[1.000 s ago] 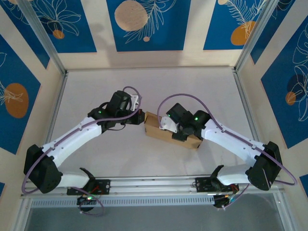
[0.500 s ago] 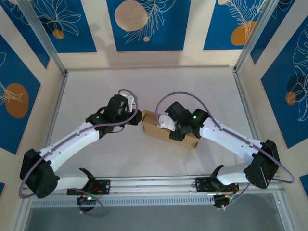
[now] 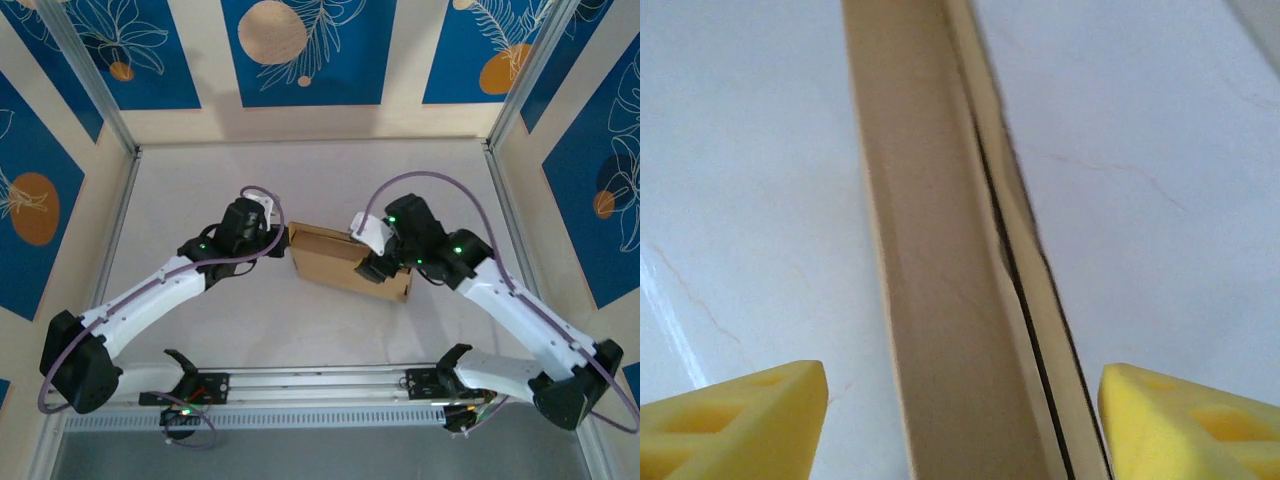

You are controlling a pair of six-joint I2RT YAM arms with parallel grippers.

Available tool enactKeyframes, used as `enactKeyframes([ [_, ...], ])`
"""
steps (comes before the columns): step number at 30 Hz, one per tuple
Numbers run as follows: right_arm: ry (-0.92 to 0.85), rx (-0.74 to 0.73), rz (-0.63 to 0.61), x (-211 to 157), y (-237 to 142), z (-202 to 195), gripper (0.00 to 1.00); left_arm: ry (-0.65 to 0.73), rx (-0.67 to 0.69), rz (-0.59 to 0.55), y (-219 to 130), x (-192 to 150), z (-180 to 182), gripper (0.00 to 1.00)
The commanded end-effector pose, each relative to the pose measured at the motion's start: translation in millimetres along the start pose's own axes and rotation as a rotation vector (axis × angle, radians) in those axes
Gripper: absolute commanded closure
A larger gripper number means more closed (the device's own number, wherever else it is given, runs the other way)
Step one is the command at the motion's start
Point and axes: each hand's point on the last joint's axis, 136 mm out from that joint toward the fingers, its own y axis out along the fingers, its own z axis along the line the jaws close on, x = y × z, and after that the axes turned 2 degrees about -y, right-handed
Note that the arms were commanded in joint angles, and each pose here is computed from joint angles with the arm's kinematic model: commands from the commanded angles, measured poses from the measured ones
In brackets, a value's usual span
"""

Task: Fold the paper box

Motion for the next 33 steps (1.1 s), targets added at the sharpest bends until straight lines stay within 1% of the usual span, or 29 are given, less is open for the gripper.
enactKeyframes([
  [1,0.094,-0.037,-0.037,3.5,-18.4,-5.9,0.31,0.037,0.098,0.096,1.3,-25.8,19.4,1.00],
  [4,0.114,-0.092,0.021,-14.3,-24.6,-11.1,0.32,0.059,0.105,0.078,-0.9,-22.4,15.9,1.00],
  [8,0.171,-0.220,0.071,-28.5,-33.5,-30.6,0.36,0.114,0.119,0.063,-3.5,-16.4,8.1,1.00],
  [11,0.237,-0.270,0.104,-37.5,-38.8,-42.3,0.44,0.149,0.130,0.063,-1.5,-13.9,2.9,1.00],
  [13,0.292,-0.322,0.133,-45.9,-42.0,-53.9,0.53,0.158,0.133,0.064,0.7,-12.7,-0.6,1.00],
  [15,0.360,-0.329,0.157,-53.7,-42.2,-58.6,0.63,0.165,0.141,0.062,3.3,-11.7,-3.3,1.00],
  [16,0.391,-0.335,0.174,-58.1,-41.1,-60.0,0.65,0.169,0.139,0.059,4.0,-10.3,-6.4,1.00],
  [17,0.423,-0.347,0.194,-62.7,-40.7,-62.0,0.64,0.172,0.139,0.055,4.6,-8.7,-8.7,1.00],
  [18,0.441,-0.358,0.221,-68.0,-40.2,-64.2,0.61,0.176,0.140,0.056,5.5,-8.6,-10.9,1.00],
  [21,0.432,-0.391,0.274,-79.6,-37.2,-69.0,0.49,0.182,0.142,0.057,8.8,-8.1,-14.1,1.00],
  [27,0.499,-0.341,0.323,-90.7,-36.0,-55.9,0.46,0.183,0.153,0.057,9.9,-8.5,-14.3,1.00],
  [31,0.488,-0.326,0.342,-97.3,-42.1,-49.5,0.38,0.186,0.153,0.058,9.3,-10.0,-13.7,1.00],
  [33,0.463,-0.352,0.360,-106.4,-38.8,-51.0,0.29,0.184,0.151,0.056,10.3,-10.7,-13.2,1.00],
])
